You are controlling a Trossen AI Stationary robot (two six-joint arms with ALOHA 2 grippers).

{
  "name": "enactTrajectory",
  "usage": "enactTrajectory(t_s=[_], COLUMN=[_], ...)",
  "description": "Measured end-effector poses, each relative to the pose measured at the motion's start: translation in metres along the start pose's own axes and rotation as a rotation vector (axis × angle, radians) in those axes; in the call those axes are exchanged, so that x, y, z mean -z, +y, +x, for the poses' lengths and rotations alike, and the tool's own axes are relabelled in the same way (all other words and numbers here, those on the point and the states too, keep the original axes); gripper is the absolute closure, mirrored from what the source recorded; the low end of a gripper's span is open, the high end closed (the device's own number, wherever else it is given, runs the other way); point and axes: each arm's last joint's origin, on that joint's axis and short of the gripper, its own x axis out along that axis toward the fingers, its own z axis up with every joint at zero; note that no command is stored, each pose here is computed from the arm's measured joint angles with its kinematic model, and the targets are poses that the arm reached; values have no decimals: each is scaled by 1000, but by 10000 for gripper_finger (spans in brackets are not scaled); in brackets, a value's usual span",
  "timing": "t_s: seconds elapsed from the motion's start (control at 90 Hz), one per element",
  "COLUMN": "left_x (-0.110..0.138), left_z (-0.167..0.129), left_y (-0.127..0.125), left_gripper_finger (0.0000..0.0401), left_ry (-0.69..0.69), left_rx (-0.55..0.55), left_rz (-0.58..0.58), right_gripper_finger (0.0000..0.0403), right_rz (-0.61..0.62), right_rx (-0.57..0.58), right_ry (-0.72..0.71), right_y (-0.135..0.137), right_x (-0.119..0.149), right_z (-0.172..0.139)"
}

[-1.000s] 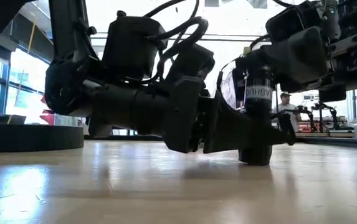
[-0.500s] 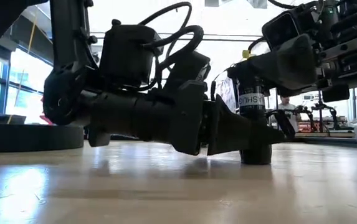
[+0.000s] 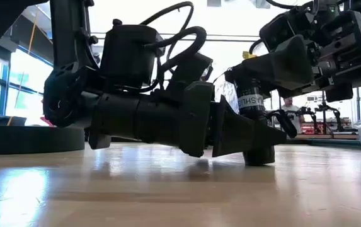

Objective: Insert battery
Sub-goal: Close the lid of the black flashlight

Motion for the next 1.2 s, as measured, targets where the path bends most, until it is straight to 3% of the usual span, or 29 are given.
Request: enactTrajectory(t_s=[0.489, 0.756, 0.956, 1.2], left_x=[3, -9, -13, -18], left_z=[-5, -17, -28, -20], left_y=[1, 4, 5, 4], left_gripper_finger=[259, 258, 258, 258], left_ry=[13, 18, 34, 24], left_rx=[-11, -56, -79, -78], left_rz=[1, 6, 2, 1], right_gripper_finger=[328, 329, 330, 330], right_rz=[-11, -20, -20, -48], right_rx=[78, 134, 135, 120], right_ry=[-5, -7, -8, -8], right_y=[12, 13, 14, 12], right_x=[6, 6, 6, 1], right_z=[-5, -4, -5, 4])
